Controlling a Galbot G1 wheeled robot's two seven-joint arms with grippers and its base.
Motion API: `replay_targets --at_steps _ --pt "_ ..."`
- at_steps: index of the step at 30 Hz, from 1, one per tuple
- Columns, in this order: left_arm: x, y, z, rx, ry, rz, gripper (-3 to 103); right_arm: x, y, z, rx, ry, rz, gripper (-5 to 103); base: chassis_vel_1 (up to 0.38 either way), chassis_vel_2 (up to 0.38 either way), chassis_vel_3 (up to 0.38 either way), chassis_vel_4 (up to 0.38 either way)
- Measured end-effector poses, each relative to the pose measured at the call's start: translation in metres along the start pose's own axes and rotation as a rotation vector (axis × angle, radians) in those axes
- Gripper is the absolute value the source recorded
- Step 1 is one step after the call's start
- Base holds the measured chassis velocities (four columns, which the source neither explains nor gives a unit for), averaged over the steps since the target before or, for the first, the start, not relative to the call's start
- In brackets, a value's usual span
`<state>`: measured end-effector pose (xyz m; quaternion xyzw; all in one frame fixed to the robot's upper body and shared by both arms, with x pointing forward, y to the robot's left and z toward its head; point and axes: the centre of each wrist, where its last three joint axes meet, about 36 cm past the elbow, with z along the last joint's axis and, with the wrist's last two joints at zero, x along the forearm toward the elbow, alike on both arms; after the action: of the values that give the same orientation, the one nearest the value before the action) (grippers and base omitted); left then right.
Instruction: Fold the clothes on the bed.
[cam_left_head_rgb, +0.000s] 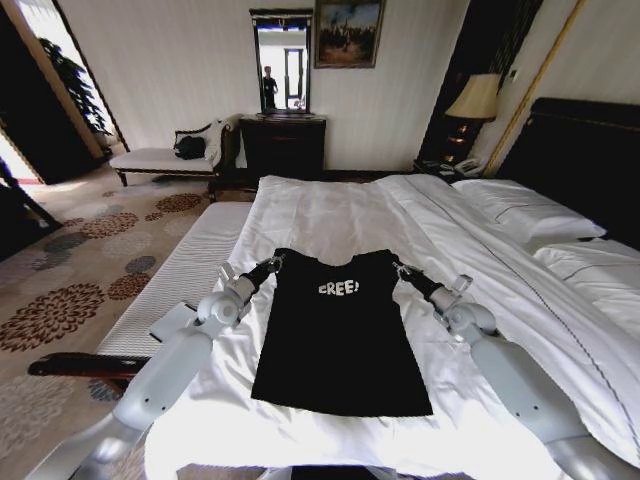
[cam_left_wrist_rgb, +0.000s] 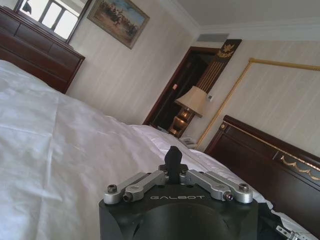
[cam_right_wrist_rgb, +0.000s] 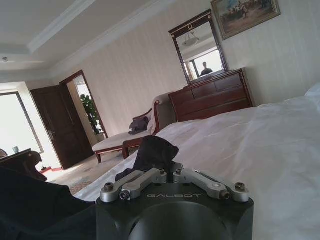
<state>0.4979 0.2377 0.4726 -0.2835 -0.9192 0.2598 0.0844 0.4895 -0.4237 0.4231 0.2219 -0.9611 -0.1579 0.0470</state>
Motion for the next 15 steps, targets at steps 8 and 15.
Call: replay_targets --at_steps 8,15 --pt "0.037 0.003 0.021 -0.012 0.042 -0.039 2 0.038 0.02 0.014 0.012 0.006 -0.003 1 0.0 0.0 0.0 0.0" --pt "0.066 -0.003 0.043 -0.017 0.055 -0.065 2 0.082 0.044 0.043 0.003 0.028 0.009 1 0.0 0.0 0.0 0.0"
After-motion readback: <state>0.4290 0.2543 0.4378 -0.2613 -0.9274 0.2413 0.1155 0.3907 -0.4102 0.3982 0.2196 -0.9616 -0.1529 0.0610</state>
